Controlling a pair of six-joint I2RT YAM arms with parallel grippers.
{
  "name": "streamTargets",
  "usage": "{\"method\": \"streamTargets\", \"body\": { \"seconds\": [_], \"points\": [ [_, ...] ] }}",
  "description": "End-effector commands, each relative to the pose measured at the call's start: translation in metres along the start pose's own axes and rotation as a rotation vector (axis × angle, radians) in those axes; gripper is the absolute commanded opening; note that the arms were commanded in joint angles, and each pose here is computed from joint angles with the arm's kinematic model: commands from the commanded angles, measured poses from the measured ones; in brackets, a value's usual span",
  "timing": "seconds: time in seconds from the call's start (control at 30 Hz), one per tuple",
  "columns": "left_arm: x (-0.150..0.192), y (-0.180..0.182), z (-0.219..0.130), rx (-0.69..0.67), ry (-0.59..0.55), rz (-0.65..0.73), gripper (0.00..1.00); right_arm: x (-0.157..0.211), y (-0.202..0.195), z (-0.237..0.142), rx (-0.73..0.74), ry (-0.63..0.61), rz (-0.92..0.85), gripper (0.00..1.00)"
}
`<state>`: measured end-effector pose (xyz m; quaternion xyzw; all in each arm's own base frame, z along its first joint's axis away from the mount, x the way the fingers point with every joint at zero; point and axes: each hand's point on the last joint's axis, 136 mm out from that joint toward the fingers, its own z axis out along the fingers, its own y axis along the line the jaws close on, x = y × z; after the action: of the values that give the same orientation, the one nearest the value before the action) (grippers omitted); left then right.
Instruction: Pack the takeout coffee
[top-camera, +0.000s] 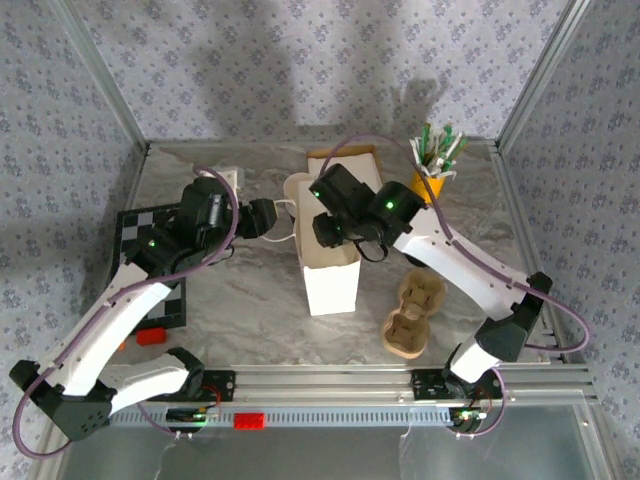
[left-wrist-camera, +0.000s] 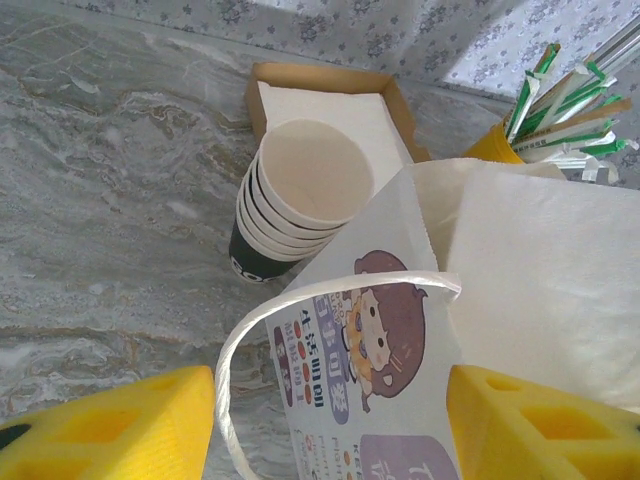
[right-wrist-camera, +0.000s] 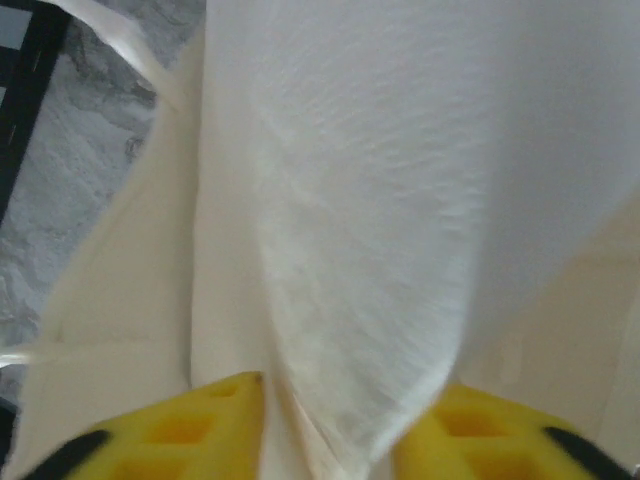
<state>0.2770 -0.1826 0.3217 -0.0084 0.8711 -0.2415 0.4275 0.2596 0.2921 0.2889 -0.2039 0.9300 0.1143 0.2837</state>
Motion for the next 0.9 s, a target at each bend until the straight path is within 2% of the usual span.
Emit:
{"method": "streamTargets", "body": {
  "seconds": [0.0, 0.1, 0.17, 0.23, 0.4, 0.5, 0.63, 0.77, 0.87],
  "points": [
    [-0.010, -0.005, -0.002, 0.016, -0.033, -0.023, 0.62, -0.009, -0.007, -0.031, 0.019, -0.041, -0.053, 0.45],
    [-0.012, -0.005, -0.004, 0.016, -0.042, -0.021, 0.62, -0.027, -0.022, -0.044, 0.048, -0.121, -0.026, 0.52],
    [-0.015, -0.005, -0.007, 0.014, -0.053, -0.022, 0.62, -0.033, -0.025, -0.040, 0.037, -0.131, -0.022, 0.55],
    [-0.017, -0.004, -0.009, 0.011, -0.062, -0.021, 0.62, -0.036, -0.021, -0.029, 0.008, -0.110, -0.029, 0.49],
    [-0.017, -0.001, -0.010, 0.000, -0.062, -0.017, 0.63, -0.051, -0.007, 0.003, -0.023, -0.057, -0.055, 0.42],
    [-0.017, 0.000, -0.011, 0.000, -0.066, -0.018, 0.63, -0.048, -0.011, 0.022, -0.014, -0.013, -0.047, 0.30],
    [-0.016, 0.002, -0.010, -0.005, -0.062, -0.019, 0.63, -0.025, -0.021, 0.044, 0.031, 0.067, -0.039, 0.16],
    [-0.013, 0.002, -0.006, 0.002, -0.056, -0.016, 0.63, 0.000, -0.032, 0.057, 0.082, 0.121, -0.042, 0.13],
    [-0.012, 0.004, -0.002, -0.005, -0.052, -0.019, 0.63, 0.010, -0.027, 0.061, 0.050, 0.164, -0.055, 0.18]
  ]
}}
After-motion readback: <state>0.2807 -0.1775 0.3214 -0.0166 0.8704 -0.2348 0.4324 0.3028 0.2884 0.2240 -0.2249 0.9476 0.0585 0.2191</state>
